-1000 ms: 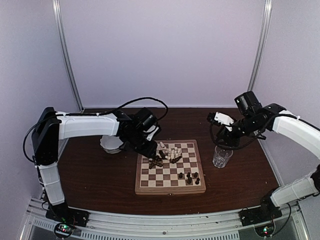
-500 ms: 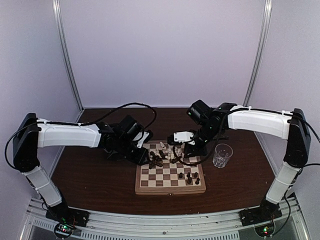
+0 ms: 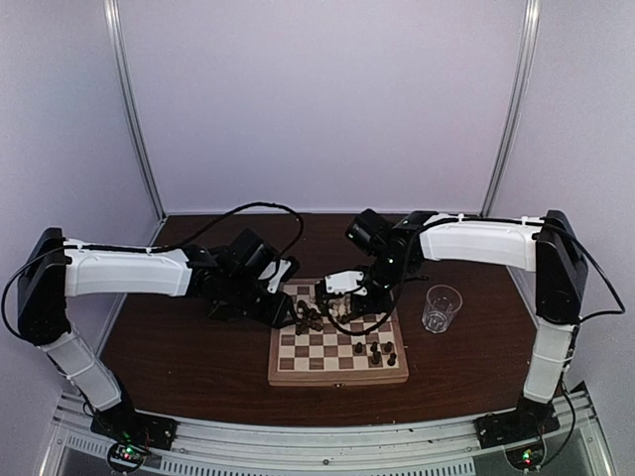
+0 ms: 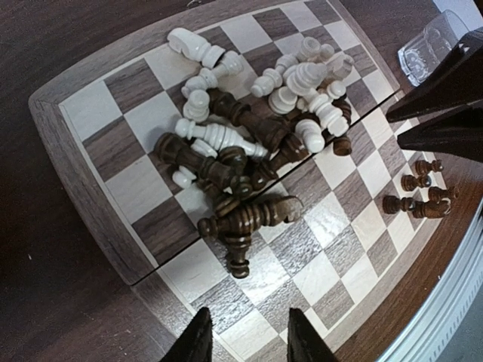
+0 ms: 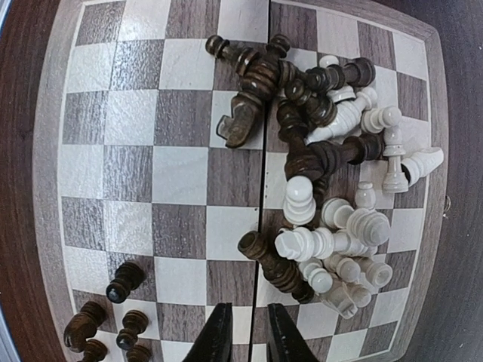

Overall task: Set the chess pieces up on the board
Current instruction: Pick up the chess pile from the chessboard.

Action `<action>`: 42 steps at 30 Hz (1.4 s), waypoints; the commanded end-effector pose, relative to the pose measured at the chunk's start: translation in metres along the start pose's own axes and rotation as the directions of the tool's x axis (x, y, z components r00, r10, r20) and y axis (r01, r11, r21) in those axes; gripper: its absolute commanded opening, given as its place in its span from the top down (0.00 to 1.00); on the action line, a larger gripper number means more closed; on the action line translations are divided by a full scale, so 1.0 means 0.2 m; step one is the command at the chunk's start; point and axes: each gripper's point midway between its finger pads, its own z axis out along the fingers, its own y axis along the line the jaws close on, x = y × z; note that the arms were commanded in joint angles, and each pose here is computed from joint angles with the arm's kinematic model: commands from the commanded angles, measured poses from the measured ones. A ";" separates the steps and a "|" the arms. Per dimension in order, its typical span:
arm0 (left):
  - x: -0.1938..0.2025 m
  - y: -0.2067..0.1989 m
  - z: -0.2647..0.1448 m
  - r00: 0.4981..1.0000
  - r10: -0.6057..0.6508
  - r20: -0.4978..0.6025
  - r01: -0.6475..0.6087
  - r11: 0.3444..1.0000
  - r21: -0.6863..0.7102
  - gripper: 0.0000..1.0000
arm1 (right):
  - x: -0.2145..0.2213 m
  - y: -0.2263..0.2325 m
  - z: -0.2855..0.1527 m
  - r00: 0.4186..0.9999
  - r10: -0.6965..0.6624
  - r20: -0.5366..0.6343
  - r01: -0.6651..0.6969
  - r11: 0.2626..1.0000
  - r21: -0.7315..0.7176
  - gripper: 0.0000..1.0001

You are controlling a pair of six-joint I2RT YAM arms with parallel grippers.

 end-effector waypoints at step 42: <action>-0.08 -0.05 0.01 0.998 -0.003 0.059 -0.001 0.998 0.058 0.65 | 0.17 0.02 0.19 0.994 -0.036 -0.104 0.030 0.998 -0.053 0.73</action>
